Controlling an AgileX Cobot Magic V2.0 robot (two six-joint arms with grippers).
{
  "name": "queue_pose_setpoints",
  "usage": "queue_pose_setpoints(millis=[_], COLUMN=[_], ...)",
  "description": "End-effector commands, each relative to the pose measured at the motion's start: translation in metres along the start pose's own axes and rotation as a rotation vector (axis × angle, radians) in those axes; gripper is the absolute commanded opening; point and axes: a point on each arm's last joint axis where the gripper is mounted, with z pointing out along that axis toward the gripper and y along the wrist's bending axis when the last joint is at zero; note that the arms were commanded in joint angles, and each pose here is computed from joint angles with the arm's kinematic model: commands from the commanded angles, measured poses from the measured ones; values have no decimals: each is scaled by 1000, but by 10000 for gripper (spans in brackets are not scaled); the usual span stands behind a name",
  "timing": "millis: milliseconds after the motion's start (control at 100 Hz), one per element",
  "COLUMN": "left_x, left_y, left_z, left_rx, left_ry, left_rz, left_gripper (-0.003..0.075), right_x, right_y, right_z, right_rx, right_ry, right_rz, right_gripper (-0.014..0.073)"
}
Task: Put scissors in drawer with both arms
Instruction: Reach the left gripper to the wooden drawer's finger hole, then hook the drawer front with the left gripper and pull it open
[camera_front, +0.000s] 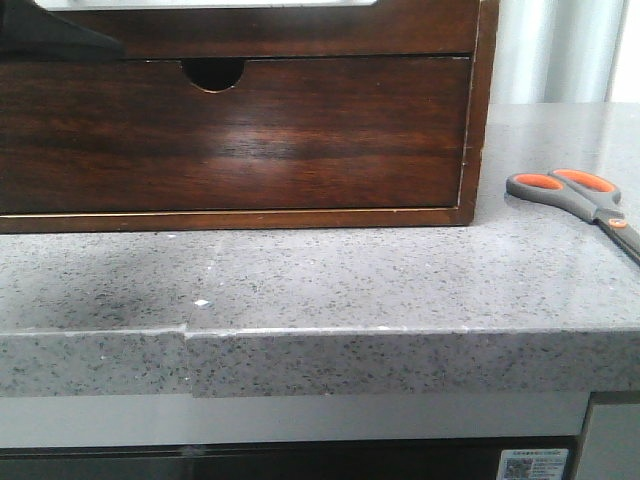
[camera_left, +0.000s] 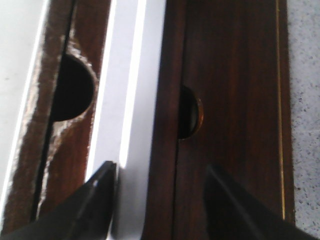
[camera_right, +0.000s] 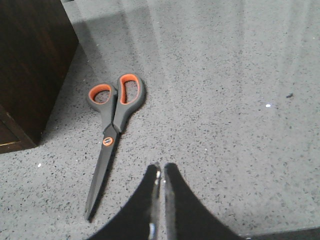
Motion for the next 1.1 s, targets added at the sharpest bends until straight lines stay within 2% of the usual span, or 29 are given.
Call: queue_pose_setpoints(millis=[0, 100, 170, 640, 1090], left_x=[-5, -3, -3, -5, -14], left_y=[12, 12, 12, 16, 20], left_z=[-2, -2, -2, -8, -37], left_rx=[-37, -38, -39, -59, -135], left_ry=[-13, 8, 10, 2, -94], left_rz=[6, 5, 5, -3, 3], left_gripper=[229, 62, -24, -22, -21], right_x=[-17, -17, -17, -17, -16], right_y=[2, 2, 2, 3, 3], right_z=[-2, -2, -2, -2, -2], right_rx=[-9, -9, -9, -10, -19], right_ry=[-90, -90, -90, -87, -81], right_rz=[-6, -6, -6, -7, -10], right_gripper=[-41, -41, -41, -41, -42])
